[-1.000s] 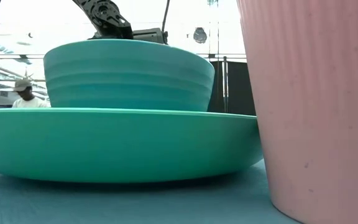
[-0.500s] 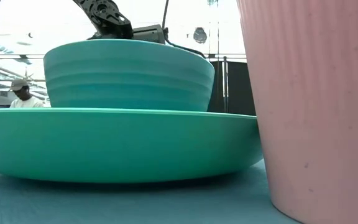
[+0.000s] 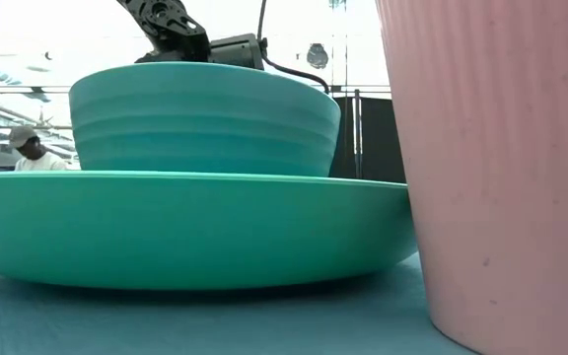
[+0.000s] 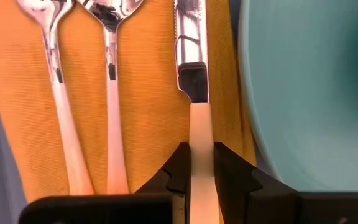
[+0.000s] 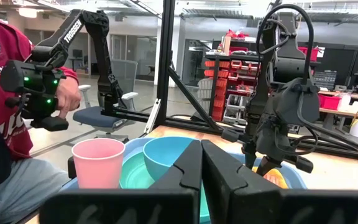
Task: Set up tray
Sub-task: Put the yellow knife to the left of the blue plate on the yellow napkin on the blue serving tray
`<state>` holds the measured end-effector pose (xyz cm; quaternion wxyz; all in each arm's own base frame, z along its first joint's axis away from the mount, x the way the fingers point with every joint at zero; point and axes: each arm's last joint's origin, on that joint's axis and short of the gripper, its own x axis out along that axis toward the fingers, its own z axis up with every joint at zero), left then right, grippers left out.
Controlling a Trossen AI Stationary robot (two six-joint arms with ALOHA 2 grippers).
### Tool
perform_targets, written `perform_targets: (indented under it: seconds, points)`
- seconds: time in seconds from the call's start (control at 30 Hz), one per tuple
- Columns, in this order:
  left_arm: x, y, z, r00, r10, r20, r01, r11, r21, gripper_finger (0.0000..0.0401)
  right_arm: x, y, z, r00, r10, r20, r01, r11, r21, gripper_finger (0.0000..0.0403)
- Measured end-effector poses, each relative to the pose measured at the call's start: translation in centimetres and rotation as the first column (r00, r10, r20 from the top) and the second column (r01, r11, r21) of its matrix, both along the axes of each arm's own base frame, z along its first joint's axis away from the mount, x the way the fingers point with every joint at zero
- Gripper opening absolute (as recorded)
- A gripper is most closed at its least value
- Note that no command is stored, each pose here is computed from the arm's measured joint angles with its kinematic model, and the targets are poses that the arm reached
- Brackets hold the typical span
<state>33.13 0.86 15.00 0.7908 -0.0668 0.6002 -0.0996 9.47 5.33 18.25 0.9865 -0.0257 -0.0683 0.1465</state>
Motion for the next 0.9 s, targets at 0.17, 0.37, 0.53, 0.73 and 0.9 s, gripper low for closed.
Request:
perform_targets:
  seconds: [0.17,0.37,0.53,0.73,0.9]
  points:
    - [0.0,0.04,-0.01,1.0,0.018,-0.005,-0.018,1.0,0.01,0.0045,0.0,0.0,-0.01,1.0,0.0,0.0,0.0,1.0,0.0,0.0]
    - [-0.03,-0.11,-0.02,0.999,0.03,-0.011,-0.03,1.0,0.008,0.0057,0.0,0.0,0.0,1.0,0.0,0.0,0.0,1.0,0.0,0.0]
    - [-0.09,-0.38,-0.04,1.0,0.005,-0.015,-0.005,1.0,0.015,0.0088,0.0,0.0,-0.01,1.0,0.0,0.0,0.0,1.0,0.0,0.0]
    - [-0.02,-0.48,-0.02,1.0,0.005,-0.008,-0.005,1.0,0.017,0.0096,0.0,0.0,0.0,1.0,0.0,0.0,0.0,1.0,0.0,0.0]
    - [-0.02,-0.46,-0.02,1.0,0.026,-0.013,-0.026,1.0,0.012,0.0097,0.0,0.0,-0.01,1.0,0.0,0.0,0.0,1.0,0.0,0.0]
